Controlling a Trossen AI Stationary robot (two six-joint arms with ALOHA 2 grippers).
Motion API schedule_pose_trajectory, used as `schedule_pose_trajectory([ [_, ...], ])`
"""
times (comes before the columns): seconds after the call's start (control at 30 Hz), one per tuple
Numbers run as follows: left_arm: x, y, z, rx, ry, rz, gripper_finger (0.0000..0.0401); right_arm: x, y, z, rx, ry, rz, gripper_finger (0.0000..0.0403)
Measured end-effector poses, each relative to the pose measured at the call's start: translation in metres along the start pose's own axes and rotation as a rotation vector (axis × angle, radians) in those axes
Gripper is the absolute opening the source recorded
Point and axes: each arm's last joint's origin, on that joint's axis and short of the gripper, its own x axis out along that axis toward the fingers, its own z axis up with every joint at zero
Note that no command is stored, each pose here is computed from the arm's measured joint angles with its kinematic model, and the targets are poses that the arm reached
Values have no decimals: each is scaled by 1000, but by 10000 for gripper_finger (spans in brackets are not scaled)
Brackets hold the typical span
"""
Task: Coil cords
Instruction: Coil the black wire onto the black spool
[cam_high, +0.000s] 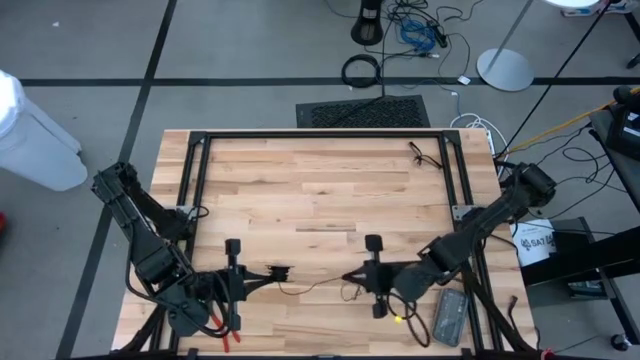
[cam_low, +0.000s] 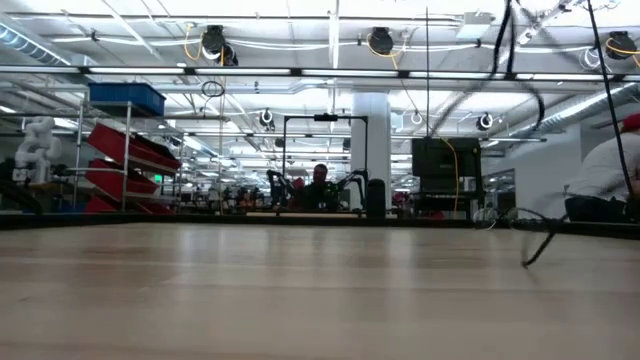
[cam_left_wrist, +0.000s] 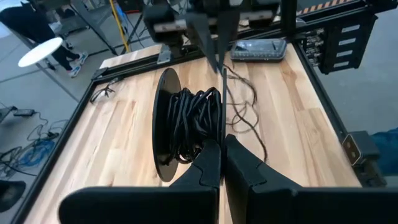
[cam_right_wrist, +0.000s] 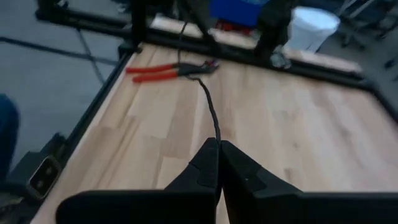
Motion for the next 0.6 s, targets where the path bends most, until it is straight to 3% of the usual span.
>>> schedule_pose_trajectory([
  [0.33,0,0,0,-6,5,-15,8,-13,-4,15,-50,-103,-45,0],
  [0.6,2,-1,0,-5,10,-19,8,-23,5,33,-67,-187,32,0],
])
